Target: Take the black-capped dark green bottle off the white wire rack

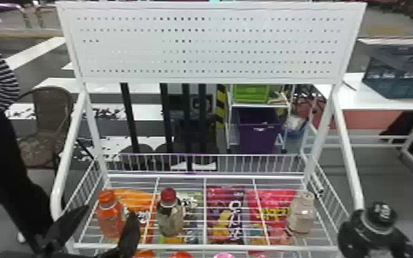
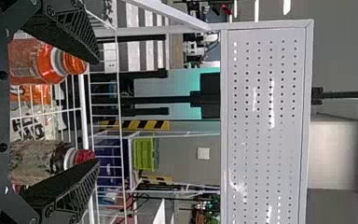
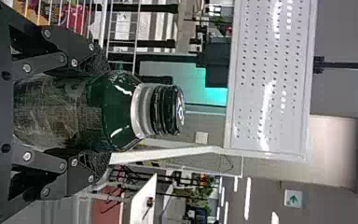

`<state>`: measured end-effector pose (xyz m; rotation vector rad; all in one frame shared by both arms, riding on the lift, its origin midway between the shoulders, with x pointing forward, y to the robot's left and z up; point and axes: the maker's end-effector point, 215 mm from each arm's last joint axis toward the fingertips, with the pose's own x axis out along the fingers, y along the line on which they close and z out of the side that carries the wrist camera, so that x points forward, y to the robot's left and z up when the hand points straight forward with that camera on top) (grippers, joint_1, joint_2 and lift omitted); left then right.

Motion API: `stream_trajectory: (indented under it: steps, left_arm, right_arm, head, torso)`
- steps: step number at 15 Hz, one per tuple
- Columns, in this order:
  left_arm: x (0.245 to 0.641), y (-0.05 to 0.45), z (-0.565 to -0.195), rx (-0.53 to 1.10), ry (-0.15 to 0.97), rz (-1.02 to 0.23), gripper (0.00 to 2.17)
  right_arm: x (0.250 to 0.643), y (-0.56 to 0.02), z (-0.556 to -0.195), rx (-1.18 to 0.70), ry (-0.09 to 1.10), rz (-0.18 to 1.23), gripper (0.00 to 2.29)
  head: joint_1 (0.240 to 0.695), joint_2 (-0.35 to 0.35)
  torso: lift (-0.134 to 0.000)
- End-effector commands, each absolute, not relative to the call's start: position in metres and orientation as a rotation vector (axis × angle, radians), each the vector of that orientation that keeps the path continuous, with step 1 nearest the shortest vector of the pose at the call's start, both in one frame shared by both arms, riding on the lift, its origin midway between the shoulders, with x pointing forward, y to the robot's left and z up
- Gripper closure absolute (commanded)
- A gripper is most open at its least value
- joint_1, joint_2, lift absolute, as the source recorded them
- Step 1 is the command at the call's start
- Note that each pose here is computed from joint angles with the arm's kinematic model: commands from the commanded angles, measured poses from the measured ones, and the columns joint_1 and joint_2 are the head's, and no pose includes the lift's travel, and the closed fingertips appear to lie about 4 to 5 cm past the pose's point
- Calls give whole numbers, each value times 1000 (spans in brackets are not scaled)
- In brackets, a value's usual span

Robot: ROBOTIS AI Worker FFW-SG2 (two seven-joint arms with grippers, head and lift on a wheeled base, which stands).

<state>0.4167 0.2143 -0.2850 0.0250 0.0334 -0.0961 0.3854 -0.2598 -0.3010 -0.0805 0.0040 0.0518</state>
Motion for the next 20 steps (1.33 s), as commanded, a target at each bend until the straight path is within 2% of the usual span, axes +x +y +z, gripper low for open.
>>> stream_trajectory:
  steps: [1,5,20]
  left_arm:
    - [417,215,-284,24,29,-96,144]
    - [415,217,-287,25,32,-91,144]
    - [411,213,-280,21,22,-99,144]
  right_arm:
    - [371,-279,-288,-68,-27,24,998]
    - [364,-292,-273,-54,-42,23,994]
    - [365,-286,-278,-46,-27,43,991]
  head:
    - [499,0]
    - [499,0]
    - [499,0]
  torso:
    - [0]
    - [0]
    - [0]
